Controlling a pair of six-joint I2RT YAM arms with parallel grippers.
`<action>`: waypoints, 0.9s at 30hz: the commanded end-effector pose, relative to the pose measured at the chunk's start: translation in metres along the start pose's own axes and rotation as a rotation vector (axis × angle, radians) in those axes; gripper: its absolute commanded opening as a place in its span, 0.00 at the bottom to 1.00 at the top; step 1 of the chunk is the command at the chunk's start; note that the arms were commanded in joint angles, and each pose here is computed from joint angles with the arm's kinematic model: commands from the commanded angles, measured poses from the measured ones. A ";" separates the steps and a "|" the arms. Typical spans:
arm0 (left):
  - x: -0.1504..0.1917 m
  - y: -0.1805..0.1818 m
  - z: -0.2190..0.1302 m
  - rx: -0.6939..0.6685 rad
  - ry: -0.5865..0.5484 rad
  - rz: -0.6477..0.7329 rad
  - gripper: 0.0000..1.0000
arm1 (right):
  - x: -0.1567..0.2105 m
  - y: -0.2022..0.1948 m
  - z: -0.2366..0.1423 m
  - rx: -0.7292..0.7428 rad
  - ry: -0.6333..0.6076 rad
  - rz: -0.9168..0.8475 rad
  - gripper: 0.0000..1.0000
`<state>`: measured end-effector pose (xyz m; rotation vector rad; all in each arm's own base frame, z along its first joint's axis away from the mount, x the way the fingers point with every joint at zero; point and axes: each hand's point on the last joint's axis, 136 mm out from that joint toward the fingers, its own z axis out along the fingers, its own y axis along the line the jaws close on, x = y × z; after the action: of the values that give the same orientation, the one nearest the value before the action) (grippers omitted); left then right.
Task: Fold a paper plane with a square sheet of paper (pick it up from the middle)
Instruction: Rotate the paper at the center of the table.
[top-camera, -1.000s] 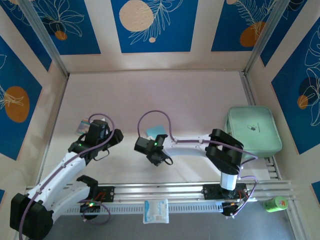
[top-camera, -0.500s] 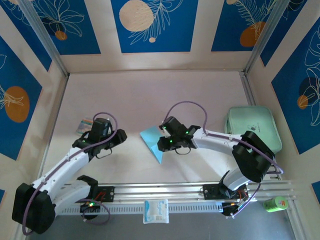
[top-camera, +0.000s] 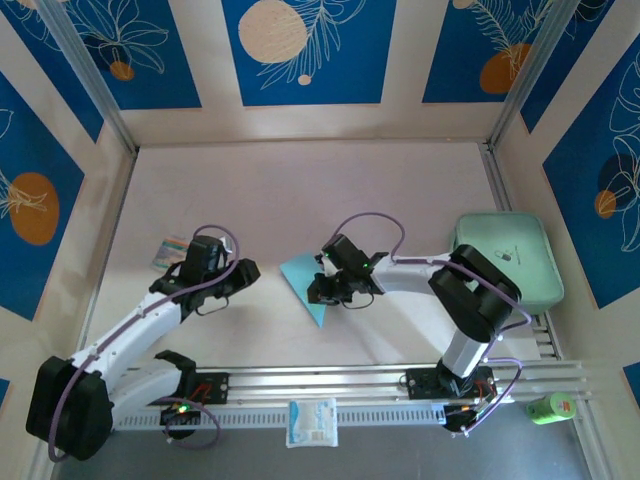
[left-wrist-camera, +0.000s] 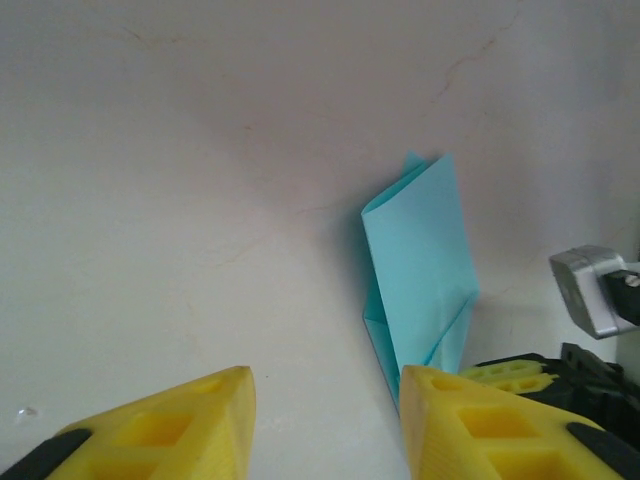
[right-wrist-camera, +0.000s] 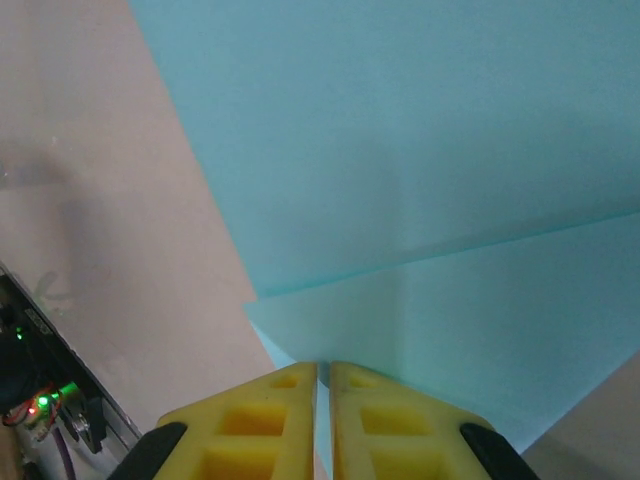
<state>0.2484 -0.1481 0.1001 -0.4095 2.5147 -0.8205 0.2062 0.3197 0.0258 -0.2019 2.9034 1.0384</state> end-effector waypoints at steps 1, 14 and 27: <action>0.001 -0.007 0.004 0.055 0.015 -0.022 0.39 | 0.011 -0.012 0.008 0.014 0.045 0.121 0.12; 0.011 -0.017 0.016 0.146 0.072 -0.037 0.34 | 0.007 -0.016 0.014 -0.006 -0.099 0.433 0.12; 0.026 -0.046 0.033 0.259 0.191 0.003 0.23 | -0.004 0.015 -0.012 -0.121 -0.202 0.349 0.13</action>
<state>0.2469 -0.1922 0.0852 -0.3308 2.5528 -1.1285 0.2022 0.3256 0.0340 0.4548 2.7910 1.1719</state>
